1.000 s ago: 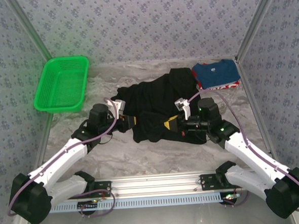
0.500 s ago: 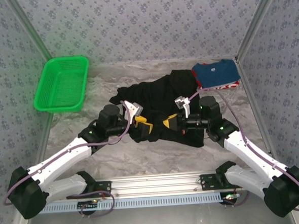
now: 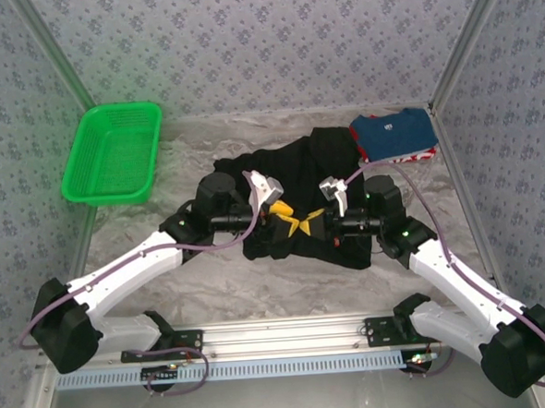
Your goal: Fold the inside-out t-shirt
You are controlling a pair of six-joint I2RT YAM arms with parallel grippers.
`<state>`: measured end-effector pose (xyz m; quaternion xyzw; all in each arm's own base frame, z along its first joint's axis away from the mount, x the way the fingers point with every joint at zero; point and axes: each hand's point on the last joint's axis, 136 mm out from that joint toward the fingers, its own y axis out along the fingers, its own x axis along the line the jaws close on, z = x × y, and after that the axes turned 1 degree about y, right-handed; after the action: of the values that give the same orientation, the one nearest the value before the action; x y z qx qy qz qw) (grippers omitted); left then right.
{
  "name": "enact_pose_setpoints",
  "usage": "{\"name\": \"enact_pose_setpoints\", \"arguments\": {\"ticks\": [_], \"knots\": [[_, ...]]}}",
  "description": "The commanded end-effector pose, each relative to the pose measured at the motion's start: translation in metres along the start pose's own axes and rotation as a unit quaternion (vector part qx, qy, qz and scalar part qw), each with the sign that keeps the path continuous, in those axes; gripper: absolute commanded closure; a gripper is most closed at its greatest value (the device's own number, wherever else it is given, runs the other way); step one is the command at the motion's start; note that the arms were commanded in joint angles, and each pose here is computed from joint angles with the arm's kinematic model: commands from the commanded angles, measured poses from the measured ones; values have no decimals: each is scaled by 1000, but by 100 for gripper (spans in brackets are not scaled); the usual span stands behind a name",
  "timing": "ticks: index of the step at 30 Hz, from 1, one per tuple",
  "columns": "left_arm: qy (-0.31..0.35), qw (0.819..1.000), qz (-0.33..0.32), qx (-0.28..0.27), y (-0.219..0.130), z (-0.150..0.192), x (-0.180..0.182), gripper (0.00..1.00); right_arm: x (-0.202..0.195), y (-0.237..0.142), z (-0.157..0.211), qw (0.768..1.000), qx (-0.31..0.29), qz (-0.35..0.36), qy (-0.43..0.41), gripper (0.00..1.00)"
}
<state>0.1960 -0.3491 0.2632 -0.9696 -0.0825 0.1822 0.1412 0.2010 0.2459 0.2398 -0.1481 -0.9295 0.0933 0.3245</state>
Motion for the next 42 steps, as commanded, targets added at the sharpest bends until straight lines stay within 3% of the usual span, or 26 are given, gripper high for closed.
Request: {"name": "enact_pose_setpoints", "arguments": {"ticks": [1, 5, 6, 8, 11, 14, 17, 22, 29, 31, 37, 39, 42], "knots": [[23, 999, 28, -12, 2, -18, -11, 73, 7, -5, 4, 1000, 4, -12, -12, 100], [19, 999, 42, -17, 3, -22, -15, 98, 6, -5, 5, 1000, 2, -9, -14, 100], [16, 999, 43, -19, 3, -23, -16, 100, 6, -5, 6, 1000, 3, -7, -13, 100], [8, 999, 41, -23, 0, -28, -18, 100, -2, -8, 5, 1000, 1, 25, -15, 96], [-21, 1000, 9, -16, -9, -41, -15, 100, -35, -20, 7, 988, 14, 153, -30, 74], [-55, 997, -39, 22, -17, -44, -9, 100, -41, -32, 3, 974, 21, 216, -63, 65], [-82, 993, -59, 53, -21, -44, -8, 100, -28, -31, -4, 973, 13, 206, -98, 55], [-100, 992, -34, 70, -21, -47, -22, 100, 3, -20, -16, 982, -6, 124, -140, 35], [-110, 991, -24, 78, -17, -52, -28, 100, 22, -5, -37, 985, -40, 59, -159, 31], [-112, 990, -20, 81, -15, -51, -28, 100, 21, 2, -39, 986, -40, 51, -155, 34], [-108, 992, -24, 67, -16, -56, -27, 100, 6, 1, -24, 988, -21, 67, -134, 96], [-108, 992, -42, 52, -19, -59, -19, 95, 8, -5, -22, 989, -30, 63, -130, 100], [-110, 991, -77, 24, -28, -57, 0, 70, 11, -16, -27, 991, -53, 53, -112, 100]]}}
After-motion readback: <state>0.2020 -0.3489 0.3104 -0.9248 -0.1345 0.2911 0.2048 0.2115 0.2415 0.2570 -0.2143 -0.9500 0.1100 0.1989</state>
